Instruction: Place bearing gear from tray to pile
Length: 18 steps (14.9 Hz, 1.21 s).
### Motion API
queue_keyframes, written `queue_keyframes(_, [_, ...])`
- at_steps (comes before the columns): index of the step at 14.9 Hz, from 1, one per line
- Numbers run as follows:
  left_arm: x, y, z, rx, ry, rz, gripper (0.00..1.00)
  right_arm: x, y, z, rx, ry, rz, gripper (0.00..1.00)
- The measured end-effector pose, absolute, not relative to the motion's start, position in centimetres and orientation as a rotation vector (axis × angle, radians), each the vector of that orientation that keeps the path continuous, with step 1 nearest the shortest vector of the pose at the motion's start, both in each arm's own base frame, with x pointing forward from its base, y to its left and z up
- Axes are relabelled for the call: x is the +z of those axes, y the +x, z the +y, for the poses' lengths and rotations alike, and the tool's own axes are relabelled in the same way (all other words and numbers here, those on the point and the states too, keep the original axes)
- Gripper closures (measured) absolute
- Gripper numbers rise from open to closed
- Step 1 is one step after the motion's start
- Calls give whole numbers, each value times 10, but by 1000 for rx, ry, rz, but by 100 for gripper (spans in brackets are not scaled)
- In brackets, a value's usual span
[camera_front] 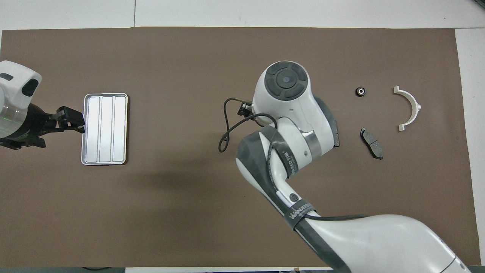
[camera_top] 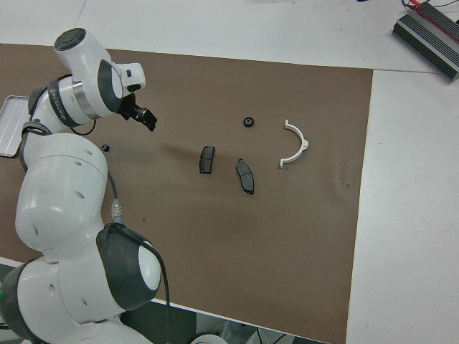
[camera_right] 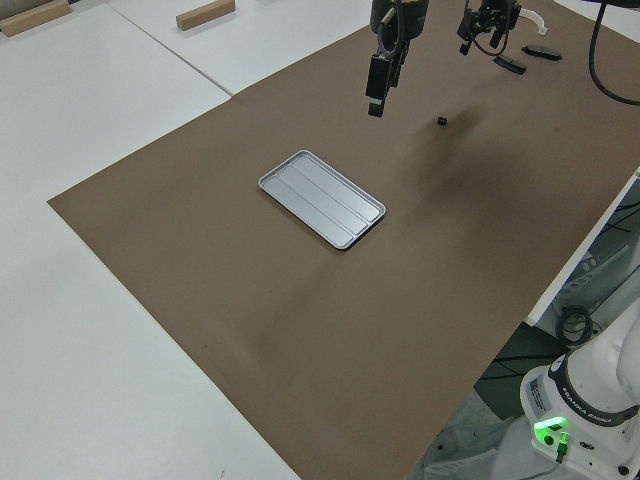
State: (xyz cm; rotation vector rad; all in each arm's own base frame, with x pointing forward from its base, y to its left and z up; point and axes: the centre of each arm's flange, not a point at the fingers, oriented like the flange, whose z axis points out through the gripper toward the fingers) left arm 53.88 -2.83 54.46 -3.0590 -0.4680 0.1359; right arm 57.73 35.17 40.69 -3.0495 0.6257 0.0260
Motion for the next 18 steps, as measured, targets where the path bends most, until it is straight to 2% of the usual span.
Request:
queue_keyframes(3, [542, 539, -4, 157, -3104, -369, 0, 393, 551, 408, 34, -3043, 709, 0])
queue_keyframes(6, [542, 539, -10, 157, -3113, -313, 0, 352, 551, 443, -20, -3054, 734, 0])
queue_keyframes(10, [543, 539, -13, 154, -3114, -301, 0, 310, 562, 452, -48, -3052, 728, 0])
queue_keyframes(18, [547, 543, -12, 107, -3121, -304, 0, 287, 569, 452, -96, -3044, 714, 0])
